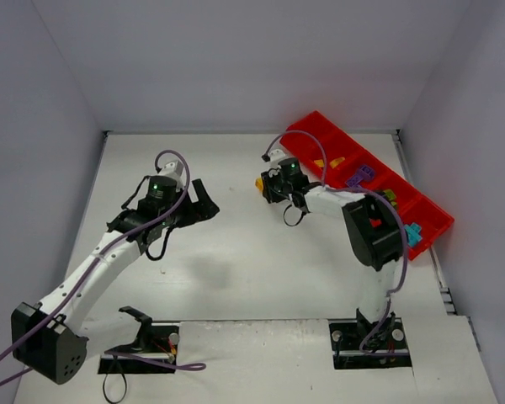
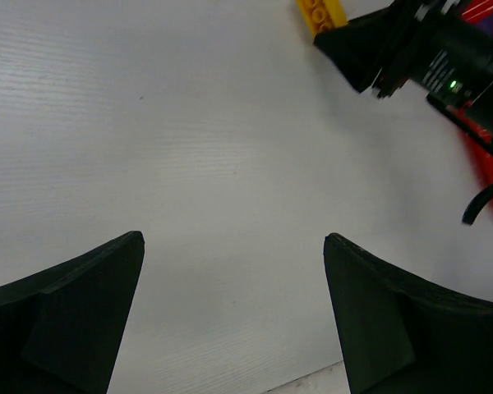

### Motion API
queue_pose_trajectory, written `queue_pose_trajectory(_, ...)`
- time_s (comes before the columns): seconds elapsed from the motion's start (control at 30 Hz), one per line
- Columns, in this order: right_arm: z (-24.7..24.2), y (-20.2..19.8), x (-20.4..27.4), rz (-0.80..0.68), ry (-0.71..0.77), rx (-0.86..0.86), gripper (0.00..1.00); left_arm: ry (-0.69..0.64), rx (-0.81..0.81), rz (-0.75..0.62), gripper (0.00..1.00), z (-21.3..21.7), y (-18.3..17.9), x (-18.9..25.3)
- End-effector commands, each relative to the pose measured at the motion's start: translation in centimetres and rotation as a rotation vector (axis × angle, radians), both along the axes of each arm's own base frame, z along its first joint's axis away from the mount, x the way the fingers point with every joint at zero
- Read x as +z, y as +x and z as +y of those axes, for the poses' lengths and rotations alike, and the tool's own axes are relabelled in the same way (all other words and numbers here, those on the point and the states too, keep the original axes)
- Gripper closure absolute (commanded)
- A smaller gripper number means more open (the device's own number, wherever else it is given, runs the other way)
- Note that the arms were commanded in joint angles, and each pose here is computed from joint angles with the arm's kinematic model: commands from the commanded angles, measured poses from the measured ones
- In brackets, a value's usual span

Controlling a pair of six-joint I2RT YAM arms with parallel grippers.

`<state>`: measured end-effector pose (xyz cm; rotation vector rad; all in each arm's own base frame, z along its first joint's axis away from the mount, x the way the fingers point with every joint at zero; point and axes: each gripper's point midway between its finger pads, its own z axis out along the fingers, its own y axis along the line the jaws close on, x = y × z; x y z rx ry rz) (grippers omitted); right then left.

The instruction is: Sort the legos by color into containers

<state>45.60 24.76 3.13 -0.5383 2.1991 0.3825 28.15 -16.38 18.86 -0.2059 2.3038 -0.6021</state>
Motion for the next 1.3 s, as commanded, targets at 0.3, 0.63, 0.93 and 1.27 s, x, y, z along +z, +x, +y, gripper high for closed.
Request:
queue_pose_trajectory(0.3,2.8,-6.6,19.8,-0.339,0.312,0.124,1.0,-0.497,-0.095,-0.238,0.17,-7.2,4.5,11.0)
queue_pose_trajectory(0.63,3.5,-9.7,23.8,-0.397,0.349,0.183,1.0,-0.637,-0.208,-0.389,0.2,-10.1,5.5,16.3)
queue_pose_trajectory(0.93,3.7,-10.7,25.4,-0.424,0.355,0.201,1.0,-0.623,-0.192,-0.403,0.23,-11.1,7.1,16.2)
queue_pose_trajectory(1.27,3.9,-11.7,26.6,-0.438,0.375,0.224,1.0,-0.638,-0.184,-0.371,0.27,-12.7,8.4,15.7)
